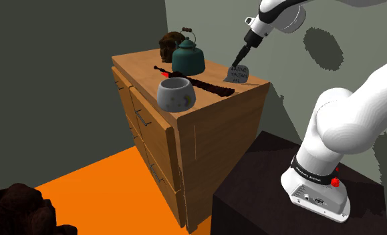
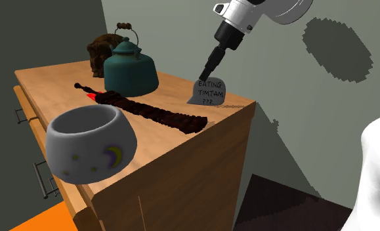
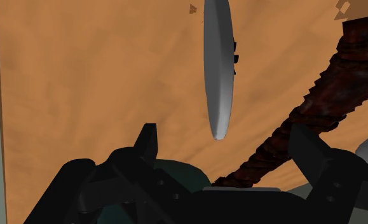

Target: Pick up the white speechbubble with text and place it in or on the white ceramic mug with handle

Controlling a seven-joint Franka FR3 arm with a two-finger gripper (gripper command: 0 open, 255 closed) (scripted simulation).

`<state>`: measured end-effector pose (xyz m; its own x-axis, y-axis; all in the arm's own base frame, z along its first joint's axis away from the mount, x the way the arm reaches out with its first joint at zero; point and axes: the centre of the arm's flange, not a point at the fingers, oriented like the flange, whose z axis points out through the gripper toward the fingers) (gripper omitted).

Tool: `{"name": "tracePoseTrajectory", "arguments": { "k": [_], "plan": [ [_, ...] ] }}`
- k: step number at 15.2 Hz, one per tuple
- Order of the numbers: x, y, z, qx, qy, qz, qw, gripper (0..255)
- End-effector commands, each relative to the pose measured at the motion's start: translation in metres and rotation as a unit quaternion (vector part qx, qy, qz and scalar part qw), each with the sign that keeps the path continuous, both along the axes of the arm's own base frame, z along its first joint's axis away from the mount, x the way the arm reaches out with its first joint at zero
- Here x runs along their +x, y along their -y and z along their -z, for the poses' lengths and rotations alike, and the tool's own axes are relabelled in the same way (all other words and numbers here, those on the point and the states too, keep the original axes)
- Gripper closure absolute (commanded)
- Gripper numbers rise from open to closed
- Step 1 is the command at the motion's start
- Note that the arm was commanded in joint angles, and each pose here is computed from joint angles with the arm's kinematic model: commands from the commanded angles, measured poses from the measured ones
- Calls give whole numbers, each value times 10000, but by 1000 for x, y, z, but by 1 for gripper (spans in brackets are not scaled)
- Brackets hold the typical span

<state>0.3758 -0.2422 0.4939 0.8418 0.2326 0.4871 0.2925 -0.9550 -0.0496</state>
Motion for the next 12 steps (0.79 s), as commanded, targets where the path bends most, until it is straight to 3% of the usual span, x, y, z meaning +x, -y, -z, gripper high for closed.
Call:
{"name": "tracePoseTrajectory", "arguments": {
  "k": [1,2,3,12],
  "plan": [
    [0,0,0,0,0,0,10000,0],
    [0,0,0,0,0,0,10000,0],
    [0,0,0,0,0,0,10000,255],
    [0,0,0,0,0,0,10000,255]
  ]
}}
